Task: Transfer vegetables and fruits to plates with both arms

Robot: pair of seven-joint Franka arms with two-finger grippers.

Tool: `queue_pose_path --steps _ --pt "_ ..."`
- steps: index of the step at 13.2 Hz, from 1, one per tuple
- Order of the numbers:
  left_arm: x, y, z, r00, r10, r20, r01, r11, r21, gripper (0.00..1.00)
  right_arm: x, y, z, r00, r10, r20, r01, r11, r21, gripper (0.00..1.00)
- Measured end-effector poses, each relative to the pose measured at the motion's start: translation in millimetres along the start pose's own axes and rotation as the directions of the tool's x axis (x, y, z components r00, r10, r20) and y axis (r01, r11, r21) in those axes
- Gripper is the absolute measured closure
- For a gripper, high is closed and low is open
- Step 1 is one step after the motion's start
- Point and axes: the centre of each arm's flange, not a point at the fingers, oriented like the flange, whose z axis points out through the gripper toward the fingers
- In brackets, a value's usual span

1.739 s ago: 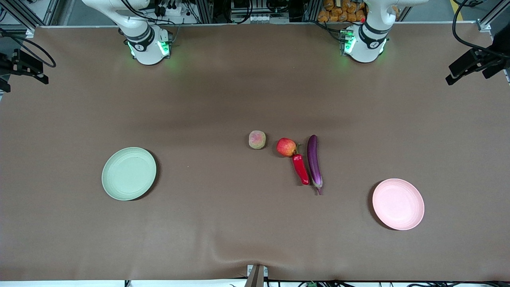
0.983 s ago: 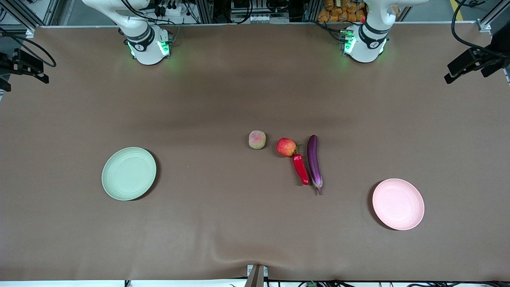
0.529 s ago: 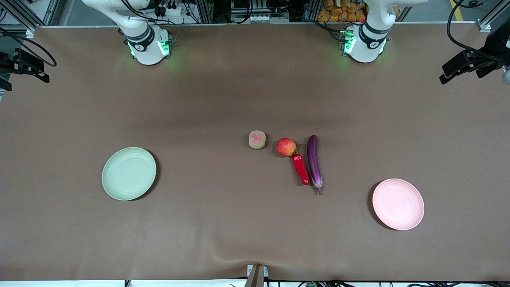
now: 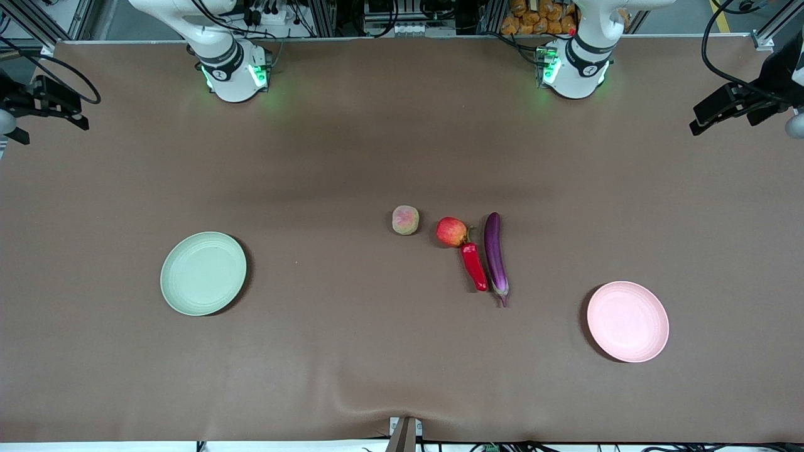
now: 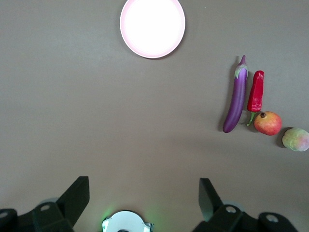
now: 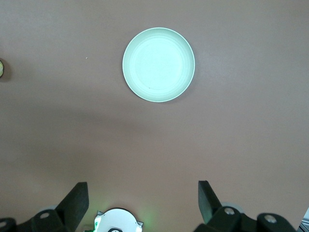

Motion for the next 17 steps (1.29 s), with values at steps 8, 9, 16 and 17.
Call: queue_pose_path --steps 8,9,16,17 --pt "2.9 1.9 4.6 1.0 0.012 0.009 -0.012 1.0 0.002 0.0 -3.6 0.0 9.3 0.999 0.002 0.048 -0.002 1.0 0.016 0.0" --pt "2.9 1.9 4.5 1.0 0.016 0.009 -0.016 1.0 0.002 0.0 -3.8 0.4 9.9 0.999 0.003 0.05 -0.003 1.0 0.017 0.0" --pt "-2.9 9.3 -4.7 0.999 0.033 -0.01 -0.033 0.999 0.0 0.0 -3.9 0.7 10.1 0.999 0.003 0.051 -0.004 1.0 0.017 0.0" --pt "-2.6 9.7 -4.0 0.999 0.033 -0.009 -0.033 0.999 0.0 0.0 -3.9 0.7 10.1 0.999 0.003 0.051 -0.004 1.0 0.017 0.0"
